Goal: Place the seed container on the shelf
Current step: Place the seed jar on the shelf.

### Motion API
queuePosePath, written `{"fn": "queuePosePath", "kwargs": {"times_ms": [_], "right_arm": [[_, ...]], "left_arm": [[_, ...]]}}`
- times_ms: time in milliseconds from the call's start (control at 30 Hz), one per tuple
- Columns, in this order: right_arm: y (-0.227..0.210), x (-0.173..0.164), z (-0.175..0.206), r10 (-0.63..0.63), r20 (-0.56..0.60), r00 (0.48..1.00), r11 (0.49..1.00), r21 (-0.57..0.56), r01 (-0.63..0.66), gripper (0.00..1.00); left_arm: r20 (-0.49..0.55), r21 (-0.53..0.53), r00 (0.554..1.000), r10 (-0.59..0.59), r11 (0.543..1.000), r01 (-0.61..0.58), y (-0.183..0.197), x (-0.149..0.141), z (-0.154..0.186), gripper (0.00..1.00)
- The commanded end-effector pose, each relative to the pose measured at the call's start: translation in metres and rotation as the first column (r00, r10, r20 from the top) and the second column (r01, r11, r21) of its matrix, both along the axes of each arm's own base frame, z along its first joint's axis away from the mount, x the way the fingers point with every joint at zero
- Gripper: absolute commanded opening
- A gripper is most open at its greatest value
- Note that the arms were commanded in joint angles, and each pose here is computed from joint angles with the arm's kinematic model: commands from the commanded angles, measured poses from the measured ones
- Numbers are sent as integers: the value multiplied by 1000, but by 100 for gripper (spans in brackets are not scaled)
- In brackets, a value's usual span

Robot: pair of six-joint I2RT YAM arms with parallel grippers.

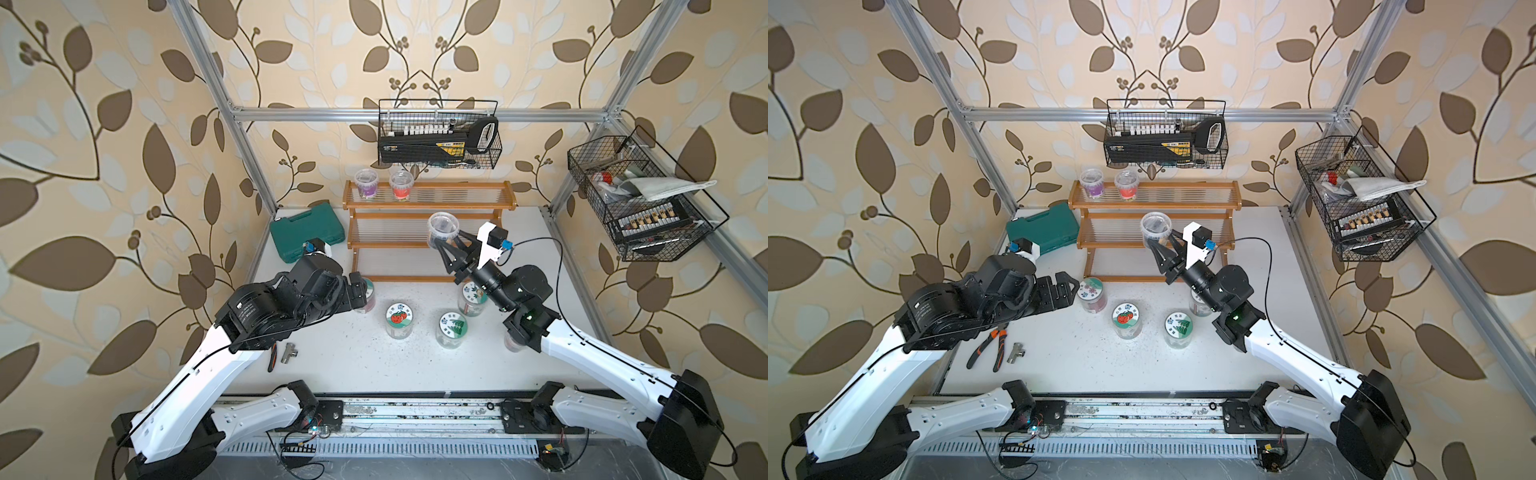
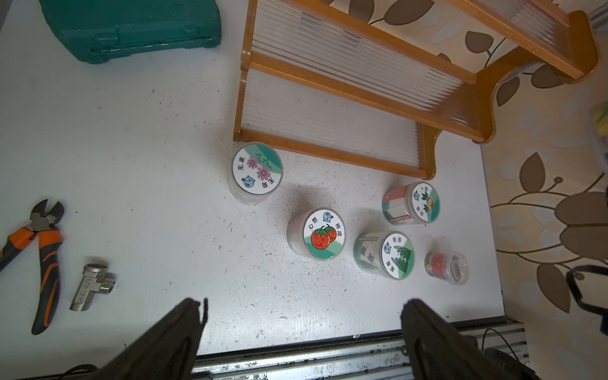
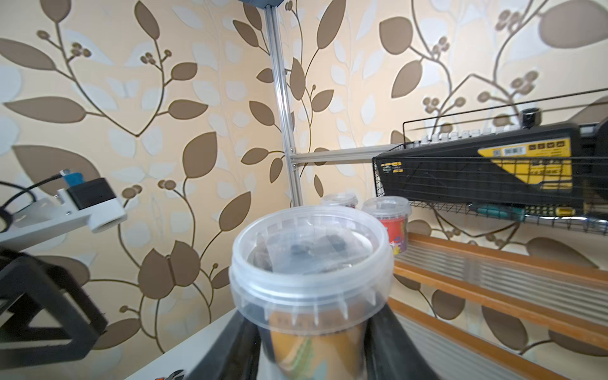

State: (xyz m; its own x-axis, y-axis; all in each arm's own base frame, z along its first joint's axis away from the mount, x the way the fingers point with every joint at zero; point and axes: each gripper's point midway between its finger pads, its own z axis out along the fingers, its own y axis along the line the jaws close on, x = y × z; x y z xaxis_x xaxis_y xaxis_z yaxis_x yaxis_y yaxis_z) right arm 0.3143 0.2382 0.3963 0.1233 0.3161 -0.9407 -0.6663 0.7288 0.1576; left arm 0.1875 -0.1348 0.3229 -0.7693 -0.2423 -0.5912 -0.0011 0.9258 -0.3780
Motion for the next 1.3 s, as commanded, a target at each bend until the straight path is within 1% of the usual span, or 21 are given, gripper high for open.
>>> {"fn": "queuePosePath", "kwargs": {"times_ms": [0, 200, 500, 900, 1267], "right_arm": [[-5, 16, 19, 15, 27, 1000, 1000, 23, -15, 46], [-18, 60, 22, -12, 16, 1000, 999, 35, 12, 46], [-16, 103, 10, -27, -6, 1000, 1000, -10, 27, 47], [-10, 142, -17, -62, -49, 997, 995, -77, 58, 47], [-15, 160, -31, -131, -81, 988, 986, -116, 121, 47]], "left_arm": [[37, 1, 999, 21, 1000, -21, 6, 5, 4, 98], [35, 6, 999, 23, 1000, -24, 7, 6, 0, 98], [33, 22, 999, 24, 999, -25, 9, 8, -3, 98], [28, 30, 999, 38, 999, -39, 14, 9, -8, 98], [21, 28, 999, 41, 999, -42, 13, 12, -12, 98]]}}
